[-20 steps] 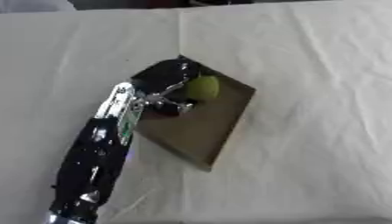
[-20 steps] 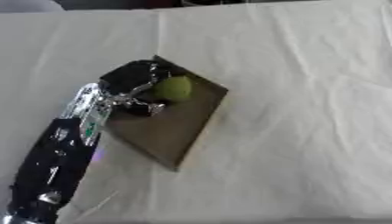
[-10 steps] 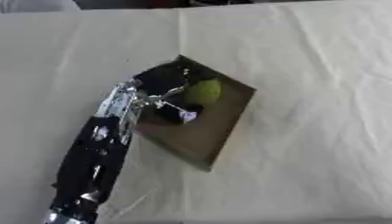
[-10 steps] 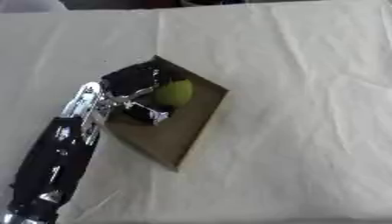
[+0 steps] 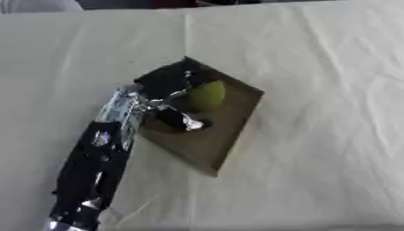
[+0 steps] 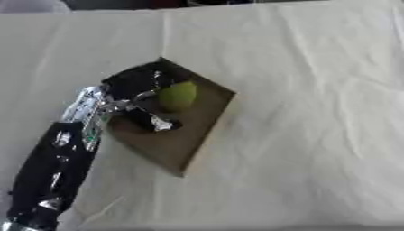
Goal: Pick up objects on the table and place them in the box.
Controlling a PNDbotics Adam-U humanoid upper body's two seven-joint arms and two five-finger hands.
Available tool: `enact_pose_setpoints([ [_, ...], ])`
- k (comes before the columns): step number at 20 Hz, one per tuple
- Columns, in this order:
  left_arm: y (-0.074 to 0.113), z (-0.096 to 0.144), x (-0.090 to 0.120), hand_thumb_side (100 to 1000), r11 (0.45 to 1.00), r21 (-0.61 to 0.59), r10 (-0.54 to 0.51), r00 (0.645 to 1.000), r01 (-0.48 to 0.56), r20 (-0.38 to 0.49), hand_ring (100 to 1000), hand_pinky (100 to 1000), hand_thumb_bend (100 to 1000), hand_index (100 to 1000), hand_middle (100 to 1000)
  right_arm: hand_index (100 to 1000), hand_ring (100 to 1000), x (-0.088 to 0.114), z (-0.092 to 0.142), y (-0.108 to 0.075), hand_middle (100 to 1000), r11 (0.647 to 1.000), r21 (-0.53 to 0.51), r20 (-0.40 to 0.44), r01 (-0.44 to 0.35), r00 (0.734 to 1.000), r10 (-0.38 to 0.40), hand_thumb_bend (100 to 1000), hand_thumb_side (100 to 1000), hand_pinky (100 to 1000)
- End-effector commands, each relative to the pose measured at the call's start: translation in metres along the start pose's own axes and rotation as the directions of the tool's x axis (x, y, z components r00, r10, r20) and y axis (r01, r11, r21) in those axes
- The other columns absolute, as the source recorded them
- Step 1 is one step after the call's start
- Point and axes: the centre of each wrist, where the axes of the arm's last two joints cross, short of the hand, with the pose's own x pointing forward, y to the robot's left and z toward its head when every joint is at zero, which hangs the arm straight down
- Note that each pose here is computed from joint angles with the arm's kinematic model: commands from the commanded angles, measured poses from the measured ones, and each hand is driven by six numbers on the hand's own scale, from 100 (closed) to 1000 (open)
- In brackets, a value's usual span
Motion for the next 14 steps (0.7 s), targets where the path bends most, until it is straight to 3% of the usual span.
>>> enact_pose_setpoints([
  [1, 0.018, 0.007, -0.009, 734, 0.997, 0.074, -0.020, 0.999, 0.022, -0.032, 929, 1000, 456, 967, 845, 777, 662, 0.008, -0.010, -0.008, 666, 0.999, 0.006, 0.040, -0.032, 0.999, 0.032, 100, 269, 763],
  [8, 0.073, 0.021, -0.012, 642, 0.950, 0.314, 0.018, 0.998, 0.004, -0.066, 877, 976, 413, 946, 827, 777, 662, 0.008, -0.011, -0.008, 665, 0.999, 0.007, 0.041, -0.042, 0.998, 0.041, 100, 265, 763],
  [14, 0.133, 0.040, -0.007, 562, 0.847, 0.529, 0.093, 0.994, -0.049, -0.058, 847, 943, 419, 927, 808, 777, 662, 0.008, -0.011, -0.008, 665, 0.999, 0.008, 0.042, -0.042, 0.998, 0.042, 100, 262, 762],
])
